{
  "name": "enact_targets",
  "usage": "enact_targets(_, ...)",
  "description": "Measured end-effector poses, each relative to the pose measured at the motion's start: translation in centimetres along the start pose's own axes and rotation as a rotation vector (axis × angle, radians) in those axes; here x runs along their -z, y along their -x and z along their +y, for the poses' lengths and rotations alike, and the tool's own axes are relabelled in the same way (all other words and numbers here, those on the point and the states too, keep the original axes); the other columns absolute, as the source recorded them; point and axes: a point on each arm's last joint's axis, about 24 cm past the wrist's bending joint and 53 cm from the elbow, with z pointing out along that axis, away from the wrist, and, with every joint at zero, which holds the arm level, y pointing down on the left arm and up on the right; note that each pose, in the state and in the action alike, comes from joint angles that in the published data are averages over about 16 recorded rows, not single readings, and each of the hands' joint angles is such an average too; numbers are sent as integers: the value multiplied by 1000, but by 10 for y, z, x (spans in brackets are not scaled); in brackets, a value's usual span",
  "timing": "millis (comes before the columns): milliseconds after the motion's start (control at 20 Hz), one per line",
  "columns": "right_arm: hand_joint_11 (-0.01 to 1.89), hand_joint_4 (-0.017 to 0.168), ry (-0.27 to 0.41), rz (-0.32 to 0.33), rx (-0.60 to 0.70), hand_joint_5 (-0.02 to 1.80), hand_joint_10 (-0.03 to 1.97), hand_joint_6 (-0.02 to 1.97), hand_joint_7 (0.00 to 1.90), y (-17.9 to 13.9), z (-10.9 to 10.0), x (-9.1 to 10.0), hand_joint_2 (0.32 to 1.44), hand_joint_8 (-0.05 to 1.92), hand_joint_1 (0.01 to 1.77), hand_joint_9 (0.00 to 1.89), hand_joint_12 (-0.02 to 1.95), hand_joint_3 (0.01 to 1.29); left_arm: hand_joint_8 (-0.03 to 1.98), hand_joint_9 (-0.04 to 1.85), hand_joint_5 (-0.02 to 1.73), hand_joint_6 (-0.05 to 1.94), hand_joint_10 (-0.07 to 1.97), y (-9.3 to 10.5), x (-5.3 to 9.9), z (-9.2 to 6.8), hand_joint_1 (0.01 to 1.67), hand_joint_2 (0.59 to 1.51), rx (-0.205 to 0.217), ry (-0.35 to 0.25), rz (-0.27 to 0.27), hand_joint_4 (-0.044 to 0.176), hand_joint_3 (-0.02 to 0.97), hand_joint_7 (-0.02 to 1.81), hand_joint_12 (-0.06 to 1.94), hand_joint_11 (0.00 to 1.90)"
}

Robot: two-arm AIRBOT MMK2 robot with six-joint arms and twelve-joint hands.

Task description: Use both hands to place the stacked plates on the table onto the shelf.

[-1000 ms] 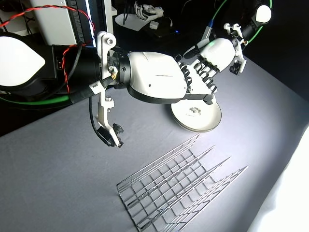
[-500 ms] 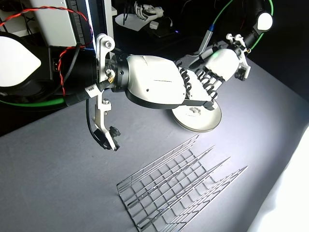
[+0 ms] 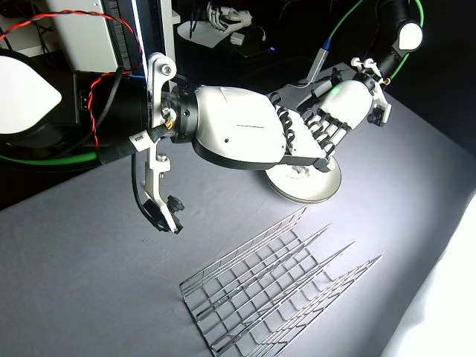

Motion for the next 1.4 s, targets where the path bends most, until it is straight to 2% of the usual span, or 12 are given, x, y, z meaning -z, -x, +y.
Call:
enact_targets(700, 21, 6, 9, 7, 18, 142, 28, 23, 143, -1, 2, 1, 1433, 8, 27, 119, 535, 15, -8, 18, 11, -1, 8, -19, 6, 13, 18, 1155, -8, 36, 38, 0, 19, 15, 11, 17)
enact_targets(1400, 21, 7, 24, 22, 35, 141, 27, 22, 140, -6, 5, 2, 1434, 9, 27, 115, 608, 14, -8, 18, -7, -10, 8, -28, 3, 22, 17, 1157, 11, 53, 48, -2, 19, -5, 11, 17)
